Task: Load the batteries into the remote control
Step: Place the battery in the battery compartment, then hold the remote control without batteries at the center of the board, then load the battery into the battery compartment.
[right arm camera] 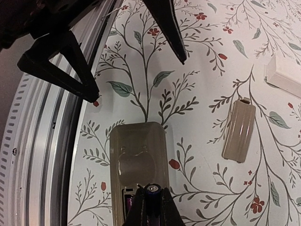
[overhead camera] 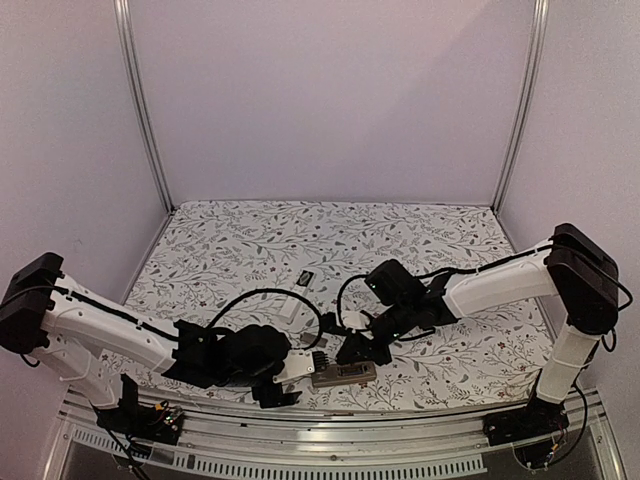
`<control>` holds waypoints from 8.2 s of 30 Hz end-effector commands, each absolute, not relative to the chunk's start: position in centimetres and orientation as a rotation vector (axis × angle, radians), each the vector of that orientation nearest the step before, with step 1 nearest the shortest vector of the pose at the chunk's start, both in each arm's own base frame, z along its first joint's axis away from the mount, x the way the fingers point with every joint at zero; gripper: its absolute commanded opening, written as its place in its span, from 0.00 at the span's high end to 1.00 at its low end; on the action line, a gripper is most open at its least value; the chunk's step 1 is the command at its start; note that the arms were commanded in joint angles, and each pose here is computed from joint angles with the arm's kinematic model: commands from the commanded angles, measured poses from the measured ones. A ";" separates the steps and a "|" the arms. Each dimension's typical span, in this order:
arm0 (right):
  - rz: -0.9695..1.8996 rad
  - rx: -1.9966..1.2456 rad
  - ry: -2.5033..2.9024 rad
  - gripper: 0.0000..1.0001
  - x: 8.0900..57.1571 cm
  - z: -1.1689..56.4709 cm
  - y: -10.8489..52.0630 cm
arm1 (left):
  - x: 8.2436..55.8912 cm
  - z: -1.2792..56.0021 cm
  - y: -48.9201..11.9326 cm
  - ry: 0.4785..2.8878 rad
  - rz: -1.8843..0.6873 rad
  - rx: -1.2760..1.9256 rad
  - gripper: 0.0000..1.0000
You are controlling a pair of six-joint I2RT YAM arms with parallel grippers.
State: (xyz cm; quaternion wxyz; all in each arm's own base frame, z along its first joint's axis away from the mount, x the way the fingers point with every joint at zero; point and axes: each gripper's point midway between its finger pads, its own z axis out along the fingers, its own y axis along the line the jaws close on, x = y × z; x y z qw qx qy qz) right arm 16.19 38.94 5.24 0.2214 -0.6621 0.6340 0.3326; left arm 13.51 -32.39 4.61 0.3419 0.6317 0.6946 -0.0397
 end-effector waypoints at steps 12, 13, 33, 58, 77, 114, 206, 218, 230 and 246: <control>0.840 -1.924 1.793 1.00 14.9 3.5 38.0 | 13.5 4.6 -32.4 1.790 -0.076 1.640 0.08; 0.838 -1.928 1.788 1.00 14.7 3.7 38.1 | 13.5 4.6 -32.4 1.790 -0.077 1.639 0.08; 0.678 -1.915 1.867 0.90 15.8 4.3 36.8 | 13.7 4.6 -32.3 1.787 -0.062 1.638 0.08; 0.903 -1.089 2.098 0.57 20.9 15.4 34.3 | 14.1 4.9 -36.9 1.671 -0.505 1.623 0.08; 0.851 -0.434 2.660 0.56 20.7 10.6 30.3 | 14.5 1.4 -37.7 1.777 -0.624 1.623 0.28; 0.526 -0.500 2.706 0.72 17.4 5.0 36.4 | 14.9 0.0 -38.6 1.888 -0.525 1.427 0.55; 0.750 -0.505 2.717 1.00 17.4 3.2 36.4 | 14.8 -1.1 -39.1 1.843 -0.570 1.511 0.62; 0.628 -0.471 2.790 1.00 17.1 2.0 33.6 | 14.7 -1.3 -38.4 1.855 -0.561 1.513 0.96; 0.641 -0.495 2.838 1.00 16.7 1.8 33.3 | 14.7 -1.6 -38.0 1.869 -0.545 1.514 1.00; 0.714 -0.554 2.765 1.00 17.8 4.9 34.4 | 14.6 -1.7 -38.0 1.872 -0.547 1.520 1.00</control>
